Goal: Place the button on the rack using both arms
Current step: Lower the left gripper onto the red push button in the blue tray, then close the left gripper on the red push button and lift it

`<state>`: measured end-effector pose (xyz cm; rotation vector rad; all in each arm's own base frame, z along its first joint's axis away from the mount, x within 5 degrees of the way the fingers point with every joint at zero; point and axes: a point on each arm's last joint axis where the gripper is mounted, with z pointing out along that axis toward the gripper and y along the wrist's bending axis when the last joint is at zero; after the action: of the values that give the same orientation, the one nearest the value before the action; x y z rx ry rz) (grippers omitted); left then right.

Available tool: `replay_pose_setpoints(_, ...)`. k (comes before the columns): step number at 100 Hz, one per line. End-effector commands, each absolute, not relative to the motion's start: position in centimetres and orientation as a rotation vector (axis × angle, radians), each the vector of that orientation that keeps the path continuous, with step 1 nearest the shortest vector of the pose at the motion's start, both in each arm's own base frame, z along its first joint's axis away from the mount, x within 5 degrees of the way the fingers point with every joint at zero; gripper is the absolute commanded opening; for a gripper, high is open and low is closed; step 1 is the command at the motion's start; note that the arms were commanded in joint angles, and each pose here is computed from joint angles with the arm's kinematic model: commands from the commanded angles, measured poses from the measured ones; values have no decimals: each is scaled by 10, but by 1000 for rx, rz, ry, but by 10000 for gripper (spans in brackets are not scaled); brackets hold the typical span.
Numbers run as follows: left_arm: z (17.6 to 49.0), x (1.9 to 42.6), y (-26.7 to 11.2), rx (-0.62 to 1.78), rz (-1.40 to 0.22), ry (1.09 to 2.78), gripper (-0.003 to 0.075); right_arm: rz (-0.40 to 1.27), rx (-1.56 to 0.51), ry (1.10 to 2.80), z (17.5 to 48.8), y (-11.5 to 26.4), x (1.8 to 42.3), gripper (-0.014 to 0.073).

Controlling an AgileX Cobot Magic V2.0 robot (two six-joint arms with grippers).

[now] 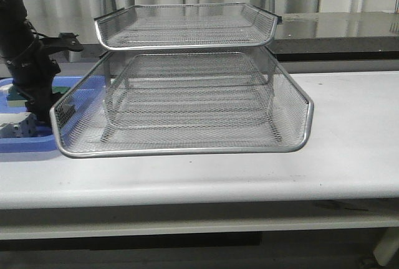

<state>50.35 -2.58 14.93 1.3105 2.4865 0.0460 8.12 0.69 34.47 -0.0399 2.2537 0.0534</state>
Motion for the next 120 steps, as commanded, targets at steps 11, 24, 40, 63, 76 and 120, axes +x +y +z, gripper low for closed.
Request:
replay_pose_setpoints(11, 194, 510, -28, 1250, 112, 2367, 221, 35, -42, 2165, 359, 5, 83, -66)
replay_pose_setpoints(24, 208, 513, -29, 1235, 105, 2351, 24, 35, -42, 2165, 359, 5, 83, -66)
replay_pose_setpoints(40, 232, 513, -30, 1191, 68, 2358, -20, 35, -42, 2165, 359, 5, 83, -66)
replay_pose_setpoints(63, 274, 504, -29, 1153, 21, 2404, -20, 35, -42, 2165, 359, 5, 83, -66)
replay_pose_setpoints(76, 296, 497, -29, 1090, 25, 2400, -20, 35, -42, 2165, 359, 5, 83, -66)
replay_pose_setpoints(120, 374, 449, -30, 908, 13, 2345, -20, 35, -42, 2165, 359, 5, 83, -66)
